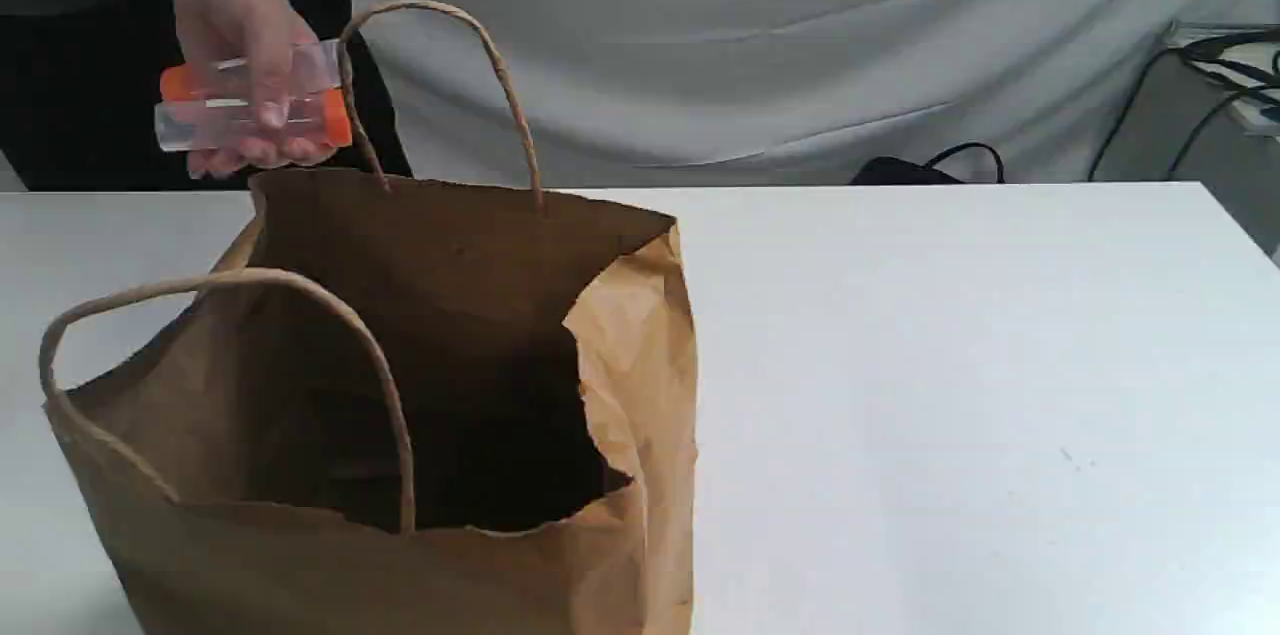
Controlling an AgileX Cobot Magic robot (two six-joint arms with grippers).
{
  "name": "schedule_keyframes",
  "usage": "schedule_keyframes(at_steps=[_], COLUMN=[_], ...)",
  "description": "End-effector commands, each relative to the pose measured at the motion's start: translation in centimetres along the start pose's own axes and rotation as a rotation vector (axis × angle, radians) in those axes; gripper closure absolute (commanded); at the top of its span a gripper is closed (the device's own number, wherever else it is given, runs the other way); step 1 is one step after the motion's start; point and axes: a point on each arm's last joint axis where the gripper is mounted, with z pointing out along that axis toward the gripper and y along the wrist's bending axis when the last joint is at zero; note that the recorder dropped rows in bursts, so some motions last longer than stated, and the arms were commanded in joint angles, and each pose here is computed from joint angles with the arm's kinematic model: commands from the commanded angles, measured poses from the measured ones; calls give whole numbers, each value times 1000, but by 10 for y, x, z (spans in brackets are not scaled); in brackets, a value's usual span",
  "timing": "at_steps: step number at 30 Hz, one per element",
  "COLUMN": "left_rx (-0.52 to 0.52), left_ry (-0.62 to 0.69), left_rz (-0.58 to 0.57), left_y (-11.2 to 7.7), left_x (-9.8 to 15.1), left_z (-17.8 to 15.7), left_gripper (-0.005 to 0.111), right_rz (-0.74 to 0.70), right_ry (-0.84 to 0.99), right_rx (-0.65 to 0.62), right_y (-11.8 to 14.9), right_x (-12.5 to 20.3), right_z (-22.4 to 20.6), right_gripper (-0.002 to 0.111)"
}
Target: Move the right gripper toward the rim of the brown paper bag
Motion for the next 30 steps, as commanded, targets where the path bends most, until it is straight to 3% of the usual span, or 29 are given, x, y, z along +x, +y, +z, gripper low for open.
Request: schedule_keyframes(at_steps=[1, 5, 9, 23, 26, 30], left_rx=[-5, -5, -5, -6, -6, -6], left_ry=[9, 9, 9, 12, 12, 12], left_rz=[2, 2, 2, 2, 2, 2], left_y=[1, 1, 1, 1, 1, 1], left_x=[2, 2, 2, 2, 2, 2], left_z=[0, 0, 0, 0, 0, 0], left_gripper=[107, 107, 107, 107, 107, 107], right_rz=[-173, -287, -349, -140, -125, -193], right_ry=[141, 394, 509, 862, 895, 945], right_rx=[-99, -227, -350, -777, -828, -987], right_y=[19, 36, 49, 78, 84, 107], right_x=[-14, -21, -36, -56, -46, -25], right_z=[5, 27, 62, 182, 193, 192], right_gripper=[108, 108, 108, 108, 108, 108])
